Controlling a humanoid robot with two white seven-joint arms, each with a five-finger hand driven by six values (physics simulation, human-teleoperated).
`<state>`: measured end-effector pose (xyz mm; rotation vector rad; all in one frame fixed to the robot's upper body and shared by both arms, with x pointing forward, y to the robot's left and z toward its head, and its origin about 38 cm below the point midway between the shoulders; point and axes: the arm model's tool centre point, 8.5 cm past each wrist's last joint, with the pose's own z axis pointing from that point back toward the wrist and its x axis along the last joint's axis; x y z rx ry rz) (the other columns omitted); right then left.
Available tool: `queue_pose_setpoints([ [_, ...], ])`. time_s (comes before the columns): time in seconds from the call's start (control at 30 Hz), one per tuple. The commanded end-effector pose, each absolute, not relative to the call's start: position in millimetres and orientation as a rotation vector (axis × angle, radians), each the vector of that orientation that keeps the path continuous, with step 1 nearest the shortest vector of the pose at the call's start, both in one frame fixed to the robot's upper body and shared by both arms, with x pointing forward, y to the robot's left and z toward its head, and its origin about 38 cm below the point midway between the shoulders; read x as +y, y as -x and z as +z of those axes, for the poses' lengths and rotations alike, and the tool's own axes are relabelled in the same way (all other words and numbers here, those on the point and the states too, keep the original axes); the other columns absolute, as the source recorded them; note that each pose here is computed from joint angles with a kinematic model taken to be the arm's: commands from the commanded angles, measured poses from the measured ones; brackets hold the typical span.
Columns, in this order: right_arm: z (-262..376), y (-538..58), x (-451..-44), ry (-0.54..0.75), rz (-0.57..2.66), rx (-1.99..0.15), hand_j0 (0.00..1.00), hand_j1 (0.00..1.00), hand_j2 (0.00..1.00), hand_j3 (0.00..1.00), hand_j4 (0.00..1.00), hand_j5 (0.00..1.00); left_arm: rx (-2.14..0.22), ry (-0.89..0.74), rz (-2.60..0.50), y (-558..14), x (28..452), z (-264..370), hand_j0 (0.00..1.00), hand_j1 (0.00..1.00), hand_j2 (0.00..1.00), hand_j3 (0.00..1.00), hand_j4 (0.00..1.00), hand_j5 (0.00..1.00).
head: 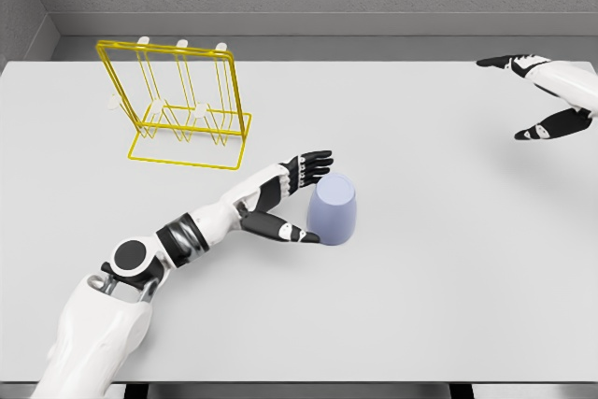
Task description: Place the cup on the cup holder with both arms
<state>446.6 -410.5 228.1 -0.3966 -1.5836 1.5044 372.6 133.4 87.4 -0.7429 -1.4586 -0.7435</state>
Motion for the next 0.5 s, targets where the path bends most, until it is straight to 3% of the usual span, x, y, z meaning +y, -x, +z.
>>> queue_pose_setpoints([
  [0.0, 230, -447, -413, 0.4, 1.495, -1.586, 1.0, 1.0, 1.0, 1.0, 1.0, 1.0, -1.465, 0.759, -0.735, -372, 129, 89, 1.0, 1.0, 1.0, 1.0, 1.0, 1.0],
  [0.47, 229, -448, -418, 0.41, 1.484, -1.576, 1.0, 1.0, 1.0, 1.0, 1.0, 1.0, -1.489, 0.786, -0.752, -368, 117, 88, 1.0, 1.0, 1.0, 1.0, 1.0, 1.0],
])
